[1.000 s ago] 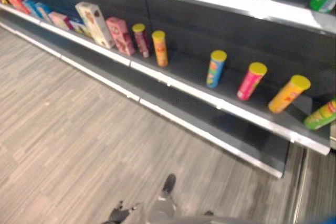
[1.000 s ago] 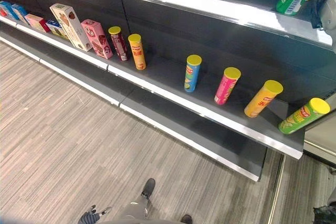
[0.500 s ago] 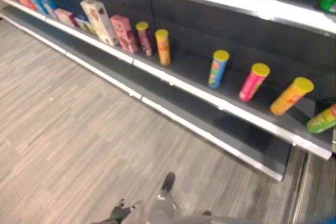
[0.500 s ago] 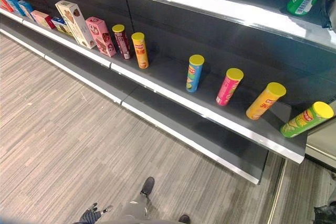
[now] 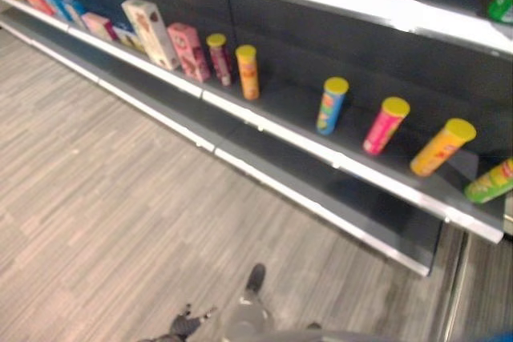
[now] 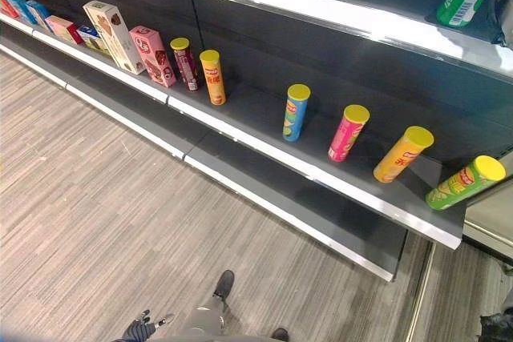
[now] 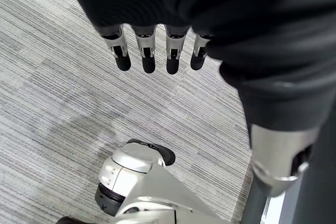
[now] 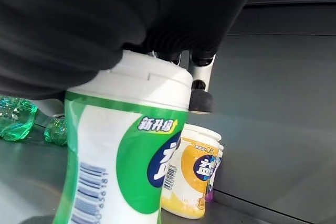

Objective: Put the goods on the table back onto the shelves and tidy them up.

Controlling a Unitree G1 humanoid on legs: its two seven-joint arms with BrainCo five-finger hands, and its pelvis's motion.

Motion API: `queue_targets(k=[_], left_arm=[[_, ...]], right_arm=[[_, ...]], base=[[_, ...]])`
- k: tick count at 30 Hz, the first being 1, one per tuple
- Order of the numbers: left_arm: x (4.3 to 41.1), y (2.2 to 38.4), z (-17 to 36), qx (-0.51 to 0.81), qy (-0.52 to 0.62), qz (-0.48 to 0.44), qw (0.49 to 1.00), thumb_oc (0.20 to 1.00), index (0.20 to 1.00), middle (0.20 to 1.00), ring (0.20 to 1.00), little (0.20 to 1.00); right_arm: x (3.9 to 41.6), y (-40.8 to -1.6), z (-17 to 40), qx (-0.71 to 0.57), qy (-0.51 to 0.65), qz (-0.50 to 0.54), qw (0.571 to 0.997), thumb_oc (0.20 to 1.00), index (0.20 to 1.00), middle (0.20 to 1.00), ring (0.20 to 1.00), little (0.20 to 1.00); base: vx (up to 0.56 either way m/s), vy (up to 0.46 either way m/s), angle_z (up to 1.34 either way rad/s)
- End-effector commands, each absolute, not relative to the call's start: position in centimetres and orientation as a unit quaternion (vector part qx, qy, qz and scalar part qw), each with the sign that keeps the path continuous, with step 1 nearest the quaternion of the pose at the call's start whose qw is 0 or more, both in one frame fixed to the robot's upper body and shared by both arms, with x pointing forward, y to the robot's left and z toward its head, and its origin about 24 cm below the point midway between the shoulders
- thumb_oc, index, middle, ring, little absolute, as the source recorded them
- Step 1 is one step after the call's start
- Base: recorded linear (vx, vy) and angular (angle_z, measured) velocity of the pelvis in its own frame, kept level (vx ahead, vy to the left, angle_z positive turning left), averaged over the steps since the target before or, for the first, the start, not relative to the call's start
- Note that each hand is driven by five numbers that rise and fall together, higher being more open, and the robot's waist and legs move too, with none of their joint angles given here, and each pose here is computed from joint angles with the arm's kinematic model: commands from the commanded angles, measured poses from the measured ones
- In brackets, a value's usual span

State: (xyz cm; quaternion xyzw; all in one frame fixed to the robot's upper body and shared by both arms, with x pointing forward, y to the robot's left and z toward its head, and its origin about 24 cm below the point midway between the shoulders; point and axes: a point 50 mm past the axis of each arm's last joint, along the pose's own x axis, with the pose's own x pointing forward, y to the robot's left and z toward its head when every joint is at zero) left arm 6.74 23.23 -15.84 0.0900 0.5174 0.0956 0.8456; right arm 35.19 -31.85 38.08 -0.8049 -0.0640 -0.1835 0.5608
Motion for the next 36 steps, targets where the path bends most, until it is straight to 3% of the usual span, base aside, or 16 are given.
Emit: queue_targets(k=[1, 2, 3, 25, 31, 36], left_arm=[[10.1, 25.8, -14.5, 0.125, 0.477, 0.112, 0.863, 1.0, 1.0, 1.0, 1.0, 1.0], [10.1, 25.8, -14.5, 0.125, 0.477, 0.112, 0.863, 1.0, 1.0, 1.0, 1.0, 1.0], [10.1, 25.8, -14.5, 0.126, 0.476, 0.111, 0.863, 1.0, 1.0, 1.0, 1.0, 1.0], [9.7, 26.1, -14.6, 0.122, 0.481, 0.123, 0.859, 1.0, 1.0, 1.0, 1.0, 1.0], [9.3, 25.9, -14.7, 0.113, 0.486, 0.137, 0.856, 1.0, 1.0, 1.0, 1.0, 1.0], [8.6, 25.5, -15.0, 0.108, 0.496, 0.14, 0.85, 1.0, 1.0, 1.0, 1.0, 1.0]], right_arm=[[34.2, -30.8, 41.9, -0.786, -0.109, -0.227, 0.565, 0.438, 0.438, 0.438, 0.438, 0.438], [34.2, -30.8, 41.8, -0.786, -0.108, -0.228, 0.565, 0.784, 0.784, 0.784, 0.784, 0.784], [34.2, -30.9, 41.7, -0.786, -0.106, -0.229, 0.565, 1.0, 1.0, 1.0, 1.0, 1.0], [33.6, -30.9, 42.7, -0.796, -0.117, -0.243, 0.543, 1.0, 1.0, 1.0, 1.0, 1.0], [31.0, -28.0, 44.5, -0.787, -0.238, -0.24, 0.516, 1.0, 1.0, 1.0, 1.0, 1.0], [28.4, -25.0, 43.1, -0.745, -0.358, -0.185, 0.532, 1.0, 1.0, 1.0, 1.0, 1.0]], base=[[0.0, 0.0, 0.0], [0.0, 0.0, 0.0], [0.0, 0.0, 0.0], [0.0, 0.002, -0.01], [-0.01, 0.033, -0.08], [-0.01, 0.04, -0.16]])
